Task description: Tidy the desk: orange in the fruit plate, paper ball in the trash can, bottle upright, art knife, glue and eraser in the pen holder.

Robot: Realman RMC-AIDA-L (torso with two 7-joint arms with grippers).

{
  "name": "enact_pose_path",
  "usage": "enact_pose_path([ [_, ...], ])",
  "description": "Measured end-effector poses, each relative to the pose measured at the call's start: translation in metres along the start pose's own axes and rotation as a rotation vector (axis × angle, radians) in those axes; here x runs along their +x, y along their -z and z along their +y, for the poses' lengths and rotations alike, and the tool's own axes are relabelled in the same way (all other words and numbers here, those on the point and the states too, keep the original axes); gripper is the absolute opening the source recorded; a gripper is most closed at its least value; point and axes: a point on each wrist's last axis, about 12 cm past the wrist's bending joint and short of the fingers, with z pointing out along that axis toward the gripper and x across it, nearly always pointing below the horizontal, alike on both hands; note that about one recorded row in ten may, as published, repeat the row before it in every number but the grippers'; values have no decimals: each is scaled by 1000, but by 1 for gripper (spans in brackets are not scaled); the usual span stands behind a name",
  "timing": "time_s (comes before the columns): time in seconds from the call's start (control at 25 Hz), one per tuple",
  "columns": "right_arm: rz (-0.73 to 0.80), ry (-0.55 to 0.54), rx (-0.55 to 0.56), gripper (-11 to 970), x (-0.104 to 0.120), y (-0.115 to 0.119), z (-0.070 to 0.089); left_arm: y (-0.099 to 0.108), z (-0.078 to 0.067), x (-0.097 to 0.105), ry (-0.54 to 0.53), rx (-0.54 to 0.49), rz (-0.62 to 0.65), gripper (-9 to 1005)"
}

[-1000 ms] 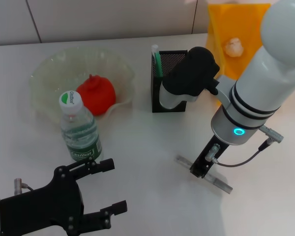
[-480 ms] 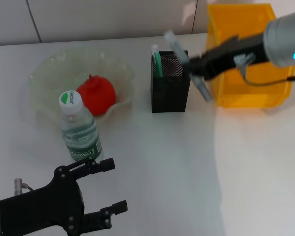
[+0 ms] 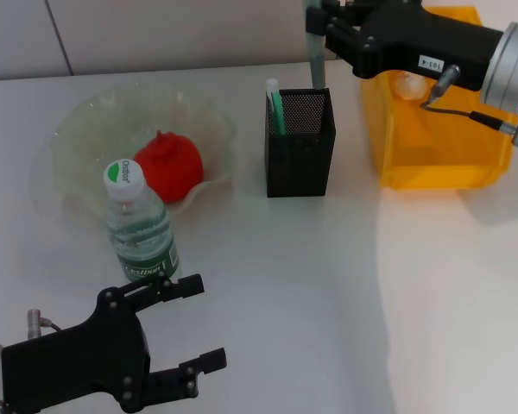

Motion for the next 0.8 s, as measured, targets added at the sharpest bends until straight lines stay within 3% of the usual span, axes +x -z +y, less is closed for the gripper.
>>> enact_pose_path([
  [0.12, -120, 95, 51, 124, 33, 2, -9, 0, 0, 0, 0, 0, 0, 807],
  [0.16, -120, 95, 51, 123, 33, 2, -9, 0, 0, 0, 0, 0, 0, 807],
  [0.32, -147, 133, 83, 133, 69, -7, -11, 0, 0, 0, -1, 2, 1, 807],
  [0.8, -89, 78, 87, 172, 93, -22, -8, -1, 0, 0, -2, 7, 2, 807],
])
